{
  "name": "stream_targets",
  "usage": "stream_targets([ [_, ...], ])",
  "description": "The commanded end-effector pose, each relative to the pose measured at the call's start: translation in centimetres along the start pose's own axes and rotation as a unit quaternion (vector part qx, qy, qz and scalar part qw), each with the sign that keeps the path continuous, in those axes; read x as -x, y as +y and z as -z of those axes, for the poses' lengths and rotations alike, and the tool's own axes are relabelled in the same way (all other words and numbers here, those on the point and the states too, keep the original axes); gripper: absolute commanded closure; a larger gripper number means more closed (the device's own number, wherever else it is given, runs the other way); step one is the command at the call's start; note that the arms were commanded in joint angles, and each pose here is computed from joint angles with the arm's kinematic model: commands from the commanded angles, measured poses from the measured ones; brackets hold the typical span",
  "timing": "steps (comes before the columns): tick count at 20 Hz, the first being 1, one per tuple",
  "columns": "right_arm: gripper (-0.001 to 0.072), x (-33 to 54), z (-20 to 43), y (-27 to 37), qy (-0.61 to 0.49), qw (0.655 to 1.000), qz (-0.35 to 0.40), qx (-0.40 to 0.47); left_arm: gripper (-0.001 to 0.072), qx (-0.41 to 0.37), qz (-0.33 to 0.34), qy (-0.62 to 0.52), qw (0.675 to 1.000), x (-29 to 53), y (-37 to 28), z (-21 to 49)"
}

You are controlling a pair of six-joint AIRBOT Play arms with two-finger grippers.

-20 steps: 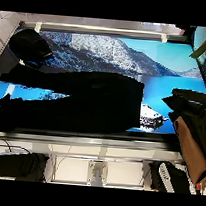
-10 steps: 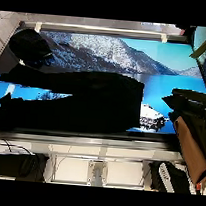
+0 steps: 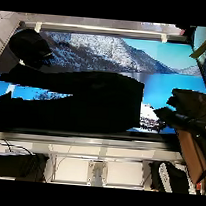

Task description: Fold the clothes and pants, and hang the long-sleeved shirts on hangers.

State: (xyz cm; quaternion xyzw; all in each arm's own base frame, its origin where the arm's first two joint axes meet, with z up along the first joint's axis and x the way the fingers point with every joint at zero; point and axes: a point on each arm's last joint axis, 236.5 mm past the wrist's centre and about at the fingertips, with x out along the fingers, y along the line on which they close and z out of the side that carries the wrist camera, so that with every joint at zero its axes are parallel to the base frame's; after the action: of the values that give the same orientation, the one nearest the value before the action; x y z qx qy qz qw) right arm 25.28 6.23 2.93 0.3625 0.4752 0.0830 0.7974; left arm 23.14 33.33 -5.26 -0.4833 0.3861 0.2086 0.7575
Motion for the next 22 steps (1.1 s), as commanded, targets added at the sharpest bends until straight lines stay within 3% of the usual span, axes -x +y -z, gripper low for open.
stream_targets([
  [1,0.0177,-4.0,4.2,-1.6,0.032,0.994,-0.052,-0.085,0.0702,-0.001,0.035,-0.040,0.999,1.8,-3.0,-1.7],
  [10,0.0179,-7.3,10.2,-5.4,0.156,0.980,-0.014,-0.126,0.0702,-0.005,0.053,-0.033,0.998,3.1,-5.0,-1.0],
  [22,0.0207,-11.5,5.9,-6.4,0.053,0.989,0.009,-0.140,0.0702,-0.007,0.047,-0.043,0.998,3.1,-4.7,-1.5],
])
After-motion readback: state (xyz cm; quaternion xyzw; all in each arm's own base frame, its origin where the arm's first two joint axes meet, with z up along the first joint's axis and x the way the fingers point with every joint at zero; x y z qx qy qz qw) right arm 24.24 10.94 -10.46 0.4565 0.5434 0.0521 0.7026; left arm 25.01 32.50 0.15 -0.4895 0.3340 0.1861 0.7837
